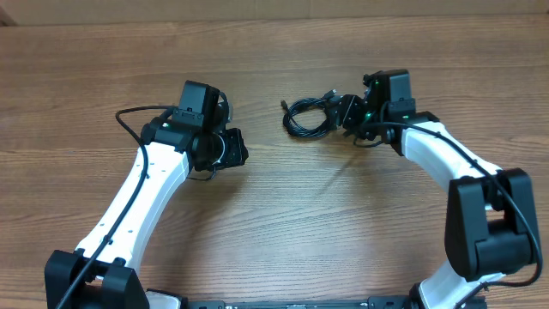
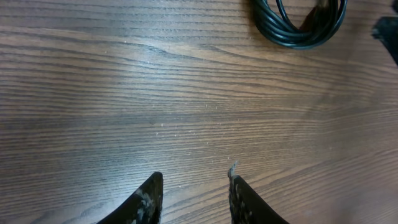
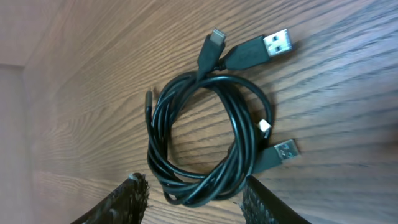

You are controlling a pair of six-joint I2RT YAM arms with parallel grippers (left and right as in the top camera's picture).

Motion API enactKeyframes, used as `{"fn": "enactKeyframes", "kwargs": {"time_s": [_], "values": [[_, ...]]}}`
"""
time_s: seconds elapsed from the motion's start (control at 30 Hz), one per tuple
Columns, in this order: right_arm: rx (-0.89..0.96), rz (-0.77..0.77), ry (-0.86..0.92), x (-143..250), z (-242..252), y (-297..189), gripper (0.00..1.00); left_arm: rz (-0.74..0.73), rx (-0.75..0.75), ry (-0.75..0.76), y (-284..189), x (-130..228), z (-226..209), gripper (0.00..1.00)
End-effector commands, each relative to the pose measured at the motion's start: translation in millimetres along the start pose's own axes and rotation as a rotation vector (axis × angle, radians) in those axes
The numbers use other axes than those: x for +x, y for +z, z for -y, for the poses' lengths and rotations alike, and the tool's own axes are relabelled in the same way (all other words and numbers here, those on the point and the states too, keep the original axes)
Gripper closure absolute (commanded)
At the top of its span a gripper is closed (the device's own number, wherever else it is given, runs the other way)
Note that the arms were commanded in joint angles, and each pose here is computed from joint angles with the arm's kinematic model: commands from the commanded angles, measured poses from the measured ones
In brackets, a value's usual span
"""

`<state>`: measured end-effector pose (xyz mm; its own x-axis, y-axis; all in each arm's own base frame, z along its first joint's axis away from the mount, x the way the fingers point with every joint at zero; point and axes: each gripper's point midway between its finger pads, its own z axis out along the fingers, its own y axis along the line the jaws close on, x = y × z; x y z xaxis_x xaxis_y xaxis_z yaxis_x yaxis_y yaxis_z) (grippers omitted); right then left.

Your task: Untangle cables

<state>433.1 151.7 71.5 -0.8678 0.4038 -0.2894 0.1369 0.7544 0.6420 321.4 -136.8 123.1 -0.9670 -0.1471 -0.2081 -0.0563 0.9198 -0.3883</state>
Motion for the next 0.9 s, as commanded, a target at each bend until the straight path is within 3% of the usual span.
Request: {"fn": "enactKeyframes", "kwargs": {"time_s": [0.0, 0.5, 0.87], "values": [[0.04, 0.044, 0.012, -6.0, -1.2, 9.9, 0.51, 0.014, -0.006, -0.002, -1.5, -5.4, 2.9, 0.65], [0.241, 0.216, 0.036, -16.7, 13.5, 14.4, 0.51, 0.011, -0.004, 0.008, -0.6, -3.7, 5.8, 0.66], [0.259, 0.232, 0.04, -19.1, 19.0, 17.7, 0.66, 0.011, -0.004, 0.007, -0.7, -3.9, 5.7, 0.65]]}}
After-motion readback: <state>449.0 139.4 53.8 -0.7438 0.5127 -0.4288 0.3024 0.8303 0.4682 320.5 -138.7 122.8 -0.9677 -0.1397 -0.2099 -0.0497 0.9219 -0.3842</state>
